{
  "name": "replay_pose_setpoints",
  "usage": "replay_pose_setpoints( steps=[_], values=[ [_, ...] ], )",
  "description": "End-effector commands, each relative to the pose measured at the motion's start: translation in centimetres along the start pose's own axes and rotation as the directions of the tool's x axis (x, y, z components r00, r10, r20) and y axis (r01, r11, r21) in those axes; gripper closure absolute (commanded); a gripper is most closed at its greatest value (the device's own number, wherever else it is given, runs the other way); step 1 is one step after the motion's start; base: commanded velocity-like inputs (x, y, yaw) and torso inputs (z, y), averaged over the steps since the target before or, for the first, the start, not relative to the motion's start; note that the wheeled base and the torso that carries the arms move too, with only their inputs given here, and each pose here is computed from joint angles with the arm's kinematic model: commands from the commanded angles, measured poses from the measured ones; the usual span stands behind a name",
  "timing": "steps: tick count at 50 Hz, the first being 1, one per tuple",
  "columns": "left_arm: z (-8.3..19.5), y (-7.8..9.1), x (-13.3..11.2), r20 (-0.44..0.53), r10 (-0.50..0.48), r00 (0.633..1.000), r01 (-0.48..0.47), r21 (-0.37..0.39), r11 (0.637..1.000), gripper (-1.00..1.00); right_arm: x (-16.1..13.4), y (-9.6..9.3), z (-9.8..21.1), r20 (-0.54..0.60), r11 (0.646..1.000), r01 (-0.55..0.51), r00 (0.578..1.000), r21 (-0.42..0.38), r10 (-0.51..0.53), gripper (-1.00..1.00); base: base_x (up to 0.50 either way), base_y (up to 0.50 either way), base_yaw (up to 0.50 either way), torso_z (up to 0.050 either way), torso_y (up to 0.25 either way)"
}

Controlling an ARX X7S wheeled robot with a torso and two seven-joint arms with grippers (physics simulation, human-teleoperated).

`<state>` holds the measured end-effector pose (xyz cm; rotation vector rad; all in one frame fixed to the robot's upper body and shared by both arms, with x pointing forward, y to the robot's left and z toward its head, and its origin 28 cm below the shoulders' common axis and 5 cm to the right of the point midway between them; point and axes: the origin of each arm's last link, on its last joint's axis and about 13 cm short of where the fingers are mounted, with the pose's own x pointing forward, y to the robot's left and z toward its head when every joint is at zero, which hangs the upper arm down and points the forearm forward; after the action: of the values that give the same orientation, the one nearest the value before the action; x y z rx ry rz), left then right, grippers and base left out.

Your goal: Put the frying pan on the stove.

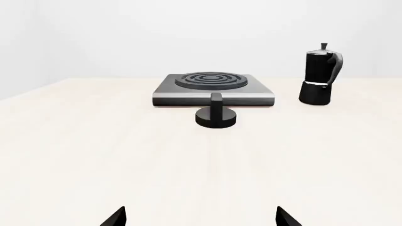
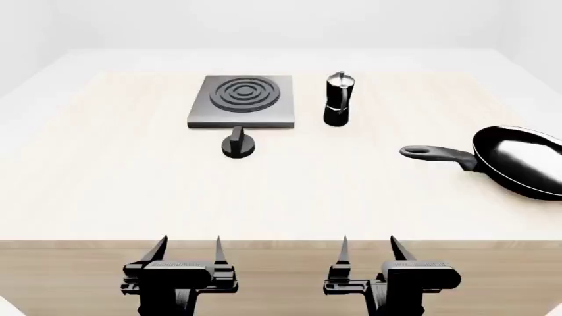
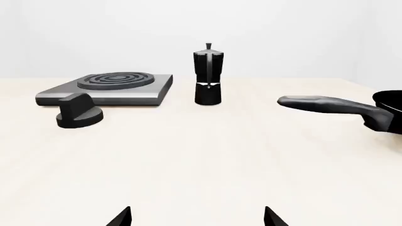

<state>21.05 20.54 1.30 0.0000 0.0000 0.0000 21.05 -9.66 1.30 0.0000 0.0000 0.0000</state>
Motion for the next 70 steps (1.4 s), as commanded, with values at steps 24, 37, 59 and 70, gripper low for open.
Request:
replay_pose_setpoints(
  steps=[24,37,59,70],
  values=[
    [4.1,-0.2,-0.3,0.100,-0.040,0.994,0.034,0.059,0.998,-1.00,-0.7,0.6,4.5,0.121,0.998,-0.028,0.992,-0.063,0.036,-1.00,0.00,0.00,0.00,0.000,0.000],
    [4.9,-0.1,-0.4,0.119,-0.042,0.992,0.035,0.059,0.998,-1.00,-0.8,0.7,6.0,0.160,0.998,-0.036,0.986,-0.056,0.045,-1.00,0.21,0.00,0.00,0.000,0.000],
    [5.2,0.0,-0.5,0.129,-0.044,0.991,0.037,0.056,0.998,-1.00,-0.8,0.9,6.6,0.172,0.997,-0.049,0.983,-0.052,0.057,-1.00,0.33,0.00,0.00,0.000,0.000],
    [5.1,0.0,-0.6,0.126,-0.047,0.991,0.040,0.053,0.998,-1.00,-0.9,0.9,6.6,0.174,0.997,-0.051,0.983,-0.050,0.059,-1.00,0.34,0.00,0.00,0.000,0.000]
  ],
)
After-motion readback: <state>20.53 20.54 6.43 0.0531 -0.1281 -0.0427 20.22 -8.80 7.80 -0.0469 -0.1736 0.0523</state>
